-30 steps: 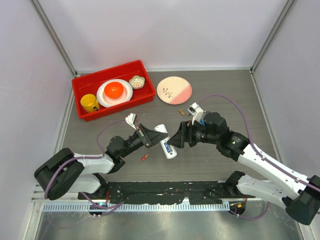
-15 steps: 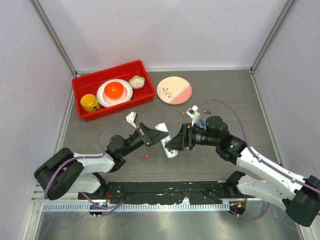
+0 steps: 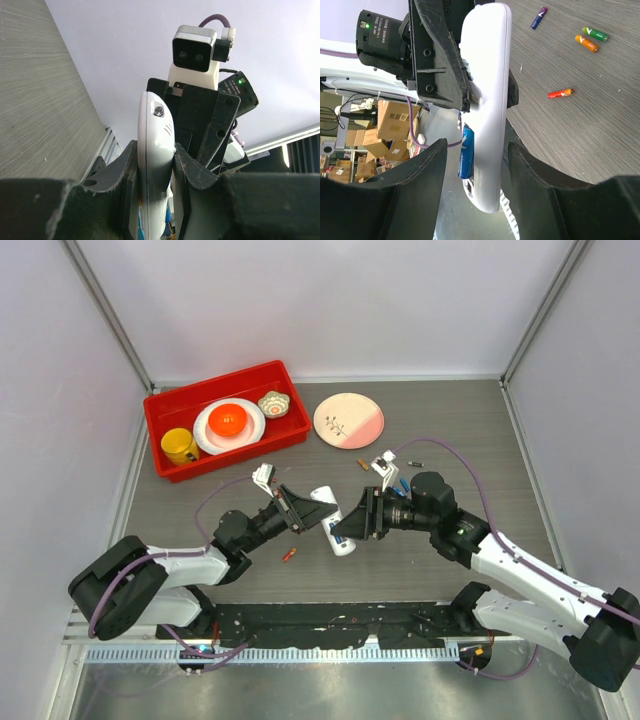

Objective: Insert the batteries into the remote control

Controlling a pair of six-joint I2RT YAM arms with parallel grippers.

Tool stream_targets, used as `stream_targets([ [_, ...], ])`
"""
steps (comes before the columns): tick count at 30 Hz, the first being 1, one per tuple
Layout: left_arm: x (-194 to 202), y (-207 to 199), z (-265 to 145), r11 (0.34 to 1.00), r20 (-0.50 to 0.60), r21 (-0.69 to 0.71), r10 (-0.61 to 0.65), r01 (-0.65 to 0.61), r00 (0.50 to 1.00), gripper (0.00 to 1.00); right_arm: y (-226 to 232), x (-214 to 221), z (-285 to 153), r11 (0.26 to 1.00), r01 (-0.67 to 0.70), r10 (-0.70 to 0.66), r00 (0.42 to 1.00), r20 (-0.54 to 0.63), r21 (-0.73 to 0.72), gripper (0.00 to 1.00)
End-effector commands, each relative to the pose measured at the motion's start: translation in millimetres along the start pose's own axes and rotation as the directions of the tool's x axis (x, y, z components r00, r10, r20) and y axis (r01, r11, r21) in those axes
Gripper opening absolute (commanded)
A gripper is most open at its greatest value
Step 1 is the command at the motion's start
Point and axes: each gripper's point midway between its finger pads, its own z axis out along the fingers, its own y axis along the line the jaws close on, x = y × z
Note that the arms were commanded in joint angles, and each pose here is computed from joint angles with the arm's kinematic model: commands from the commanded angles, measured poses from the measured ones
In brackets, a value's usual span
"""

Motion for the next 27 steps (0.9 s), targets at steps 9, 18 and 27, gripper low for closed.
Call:
stream_targets([
  [9, -14, -78, -5, 0.952, 0.072, 0.291, 0.081, -0.099, 0.994, 0.0, 2, -7, 1, 1.0, 0.022, -0.022, 1.0, 0.011, -0.002, 0.51],
  [18, -15, -80, -4, 0.95, 0.076, 0.296, 0.08, -0.099, 0.994, 0.0, -6, -7, 3, 0.999, 0.003, -0.003, 1.0, 0.0, 0.047, 0.38],
  [27, -18, -86, -3, 0.945, 0.085, 0.31, 0.082, -0.104, 0.993, 0.0, -12, -9, 5, 0.997, -0.01, 0.01, 1.0, 0.005, 0.075, 0.31],
])
